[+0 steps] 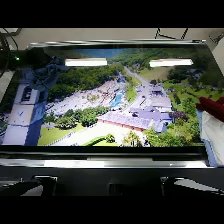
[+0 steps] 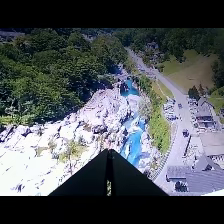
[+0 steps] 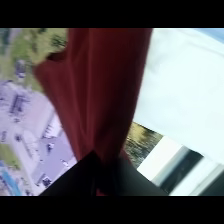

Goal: Fold the clothes and pants, and hang the long-sleeved shirts on hangers.

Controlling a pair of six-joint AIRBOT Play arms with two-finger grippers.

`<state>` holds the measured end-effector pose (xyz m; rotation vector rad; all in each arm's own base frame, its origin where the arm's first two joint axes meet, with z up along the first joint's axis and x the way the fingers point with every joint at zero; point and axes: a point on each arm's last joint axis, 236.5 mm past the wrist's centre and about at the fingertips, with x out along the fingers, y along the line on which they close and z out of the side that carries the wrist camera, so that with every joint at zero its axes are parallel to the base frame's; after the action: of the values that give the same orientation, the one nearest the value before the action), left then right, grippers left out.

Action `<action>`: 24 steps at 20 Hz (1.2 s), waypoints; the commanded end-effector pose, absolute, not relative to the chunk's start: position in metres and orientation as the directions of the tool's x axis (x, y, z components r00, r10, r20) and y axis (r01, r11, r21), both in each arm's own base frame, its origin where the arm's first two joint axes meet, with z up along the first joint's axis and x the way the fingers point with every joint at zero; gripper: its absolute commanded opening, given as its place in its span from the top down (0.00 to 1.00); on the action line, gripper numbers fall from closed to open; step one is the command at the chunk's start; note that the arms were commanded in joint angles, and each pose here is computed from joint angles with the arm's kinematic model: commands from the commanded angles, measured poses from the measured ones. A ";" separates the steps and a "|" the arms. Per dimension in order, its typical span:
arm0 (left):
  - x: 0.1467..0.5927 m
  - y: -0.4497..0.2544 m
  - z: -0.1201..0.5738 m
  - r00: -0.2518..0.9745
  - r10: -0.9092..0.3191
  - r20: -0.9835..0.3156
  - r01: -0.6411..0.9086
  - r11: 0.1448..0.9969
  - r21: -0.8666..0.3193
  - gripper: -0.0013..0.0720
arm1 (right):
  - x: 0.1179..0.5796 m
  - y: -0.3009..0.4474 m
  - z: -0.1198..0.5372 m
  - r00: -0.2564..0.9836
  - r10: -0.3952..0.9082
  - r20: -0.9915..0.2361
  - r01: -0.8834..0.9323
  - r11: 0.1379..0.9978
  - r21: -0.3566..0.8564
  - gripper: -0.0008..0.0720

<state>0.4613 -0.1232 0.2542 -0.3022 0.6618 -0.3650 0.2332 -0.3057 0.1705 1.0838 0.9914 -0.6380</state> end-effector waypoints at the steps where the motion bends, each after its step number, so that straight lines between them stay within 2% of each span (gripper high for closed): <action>1: 0.462 -0.123 0.255 0.732 -0.420 -0.536 0.235 0.894 -0.381 0.96 | 0.173 -0.297 0.109 0.186 0.087 -0.979 0.929 0.309 0.204 0.94; 4: 0.462 -0.124 0.255 0.731 -0.423 -0.536 0.236 0.893 -0.383 0.96 | 0.135 -0.287 0.055 0.016 0.154 -0.988 0.956 0.287 0.061 0.94; 8: 0.460 -0.130 0.254 0.723 -0.433 -0.539 0.247 0.890 -0.384 0.96 | 0.120 -0.285 0.010 -0.045 0.166 -0.985 0.959 0.284 0.004 0.93; 9: 0.460 -0.131 0.254 0.723 -0.434 -0.538 0.249 0.889 -0.384 0.96 | 0.119 -0.287 0.007 -0.049 0.154 -0.987 0.957 0.290 -0.002 0.78; 11: 0.460 -0.131 0.255 0.726 -0.433 -0.534 0.249 0.889 -0.384 0.96 | 0.124 -0.297 0.015 -0.030 0.116 -0.993 0.936 0.353 0.013 0.05; 12: 0.462 -0.130 0.259 0.736 -0.432 -0.522 0.249 0.889 -0.384 0.96 | 0.137 -0.308 0.027 0.022 0.067 -0.997 0.927 0.372 0.046 0.04; 13: 0.466 -0.129 0.266 0.756 -0.428 -0.496 0.252 0.889 -0.383 0.96 | 0.164 -0.328 0.052 0.138 -0.018 -0.990 0.911 0.394 0.120 0.04; 14: 0.472 -0.127 0.281 0.788 -0.420 -0.450 0.257 0.889 -0.380 0.96 | 0.203 -0.350 0.091 0.309 -0.128 -0.942 0.873 0.432 0.227 0.04; 16: 0.489 -0.114 0.311 0.863 -0.363 -0.351 0.248 0.910 -0.332 0.96 | 0.285 -0.375 0.193 0.606 -0.319 -0.729 0.742 0.557 0.373 0.05; 17: 0.498 -0.102 0.312 0.885 -0.311 -0.347 0.220 0.935 -0.277 0.96 | 0.325 -0.366 0.244 0.710 -0.358 -0.607 0.653 0.656 0.377 0.06; 18: 0.506 -0.085 0.298 0.888 -0.239 -0.392 0.155 0.960 -0.235 0.96 | 0.363 -0.339 0.278 0.779 -0.341 -0.527 0.565 0.745 0.353 0.06; 19: 0.510 -0.068 0.271 0.866 -0.160 -0.474 0.076 0.978 -0.193 0.96 | 0.395 -0.303 0.293 0.820 -0.284 -0.497 0.484 0.807 0.337 0.06; 20: 0.508 -0.049 0.232 0.802 -0.078 -0.593 -0.001 0.991 -0.132 0.96 | 0.424 -0.256 0.289 0.835 -0.191 -0.516 0.398 0.858 0.327 0.06; 21: 0.497 -0.036 0.193 0.702 -0.021 -0.712 -0.059 0.994 -0.088 0.94 | 0.441 -0.212 0.264 0.795 -0.103 -0.598 0.335 0.896 0.291 0.06; 22: 0.476 -0.029 0.150 0.556 0.003 -0.831 -0.108 0.992 -0.069 0.65 | 0.447 -0.170 0.222 0.689 -0.026 -0.724 0.296 0.922 0.249 0.06; 23: 0.449 -0.029 0.114 0.393 0.006 -0.920 -0.138 0.989 -0.053 0.17 | 0.443 -0.131 0.177 0.546 0.049 -0.836 0.288 0.927 0.242 0.06; 24: 0.417 -0.032 0.081 0.226 0.001 -0.974 -0.086 0.996 -0.019 0.00 | 0.434 -0.093 0.140 0.413 0.140 -0.900 0.260 0.929 0.264 0.06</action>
<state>0.4849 -0.0564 0.1646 -0.1535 0.9023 -0.0520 0.4313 -0.1997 0.2017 0.4496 0.8270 -0.2473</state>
